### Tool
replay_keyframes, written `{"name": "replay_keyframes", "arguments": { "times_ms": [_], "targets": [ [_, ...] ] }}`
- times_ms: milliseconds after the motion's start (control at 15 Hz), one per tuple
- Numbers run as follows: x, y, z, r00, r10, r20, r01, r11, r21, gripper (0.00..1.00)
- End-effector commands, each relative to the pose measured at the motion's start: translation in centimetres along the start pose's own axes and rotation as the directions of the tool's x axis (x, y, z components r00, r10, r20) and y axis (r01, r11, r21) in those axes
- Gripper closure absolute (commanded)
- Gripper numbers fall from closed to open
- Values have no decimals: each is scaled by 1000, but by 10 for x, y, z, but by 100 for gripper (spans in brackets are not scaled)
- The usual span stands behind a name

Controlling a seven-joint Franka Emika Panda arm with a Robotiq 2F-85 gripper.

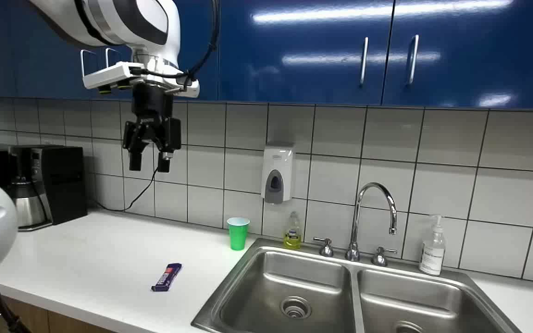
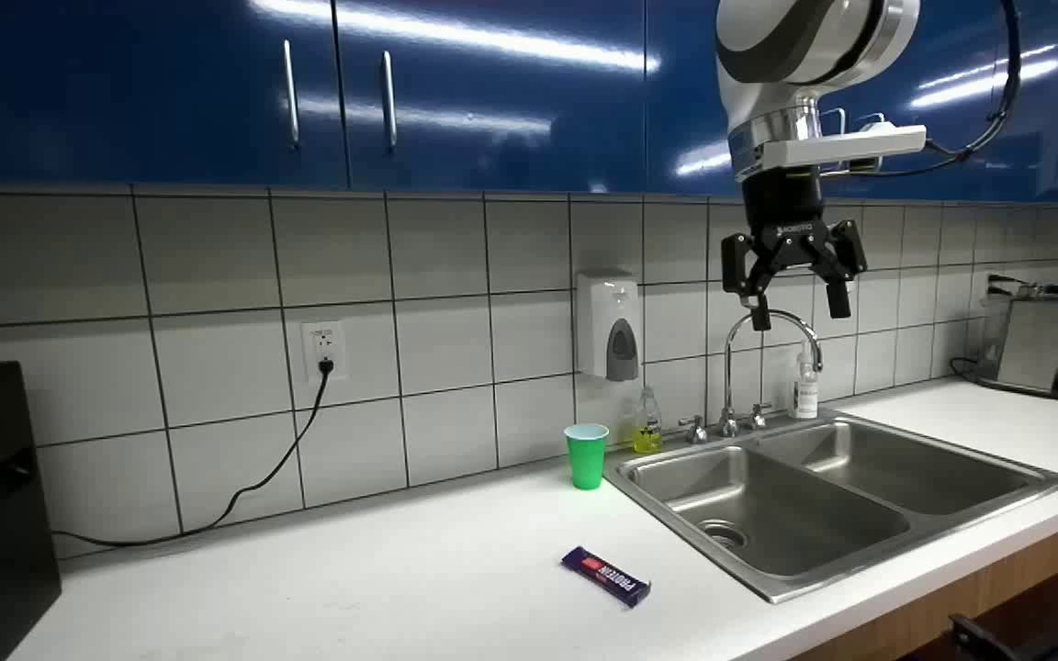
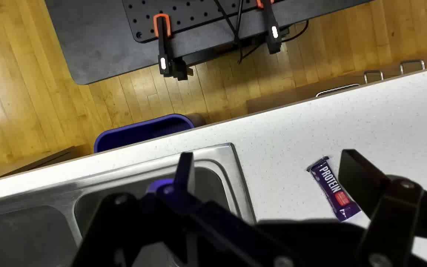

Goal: Put the chocolate bar inside the left sink

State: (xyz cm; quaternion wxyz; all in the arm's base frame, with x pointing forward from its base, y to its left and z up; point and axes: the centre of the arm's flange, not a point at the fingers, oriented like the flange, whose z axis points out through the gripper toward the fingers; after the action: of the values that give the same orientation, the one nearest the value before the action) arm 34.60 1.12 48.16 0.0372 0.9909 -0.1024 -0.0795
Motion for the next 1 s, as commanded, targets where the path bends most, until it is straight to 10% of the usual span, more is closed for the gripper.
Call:
{"name": "replay_keyframes", "arguments": {
  "times_ms": [0,933],
  "targets": [
    [0,0,0,1000,0,0,0,1000,0,0],
    [22,-4,11,979,-181,-95,182,983,3,0]
  ]
}}
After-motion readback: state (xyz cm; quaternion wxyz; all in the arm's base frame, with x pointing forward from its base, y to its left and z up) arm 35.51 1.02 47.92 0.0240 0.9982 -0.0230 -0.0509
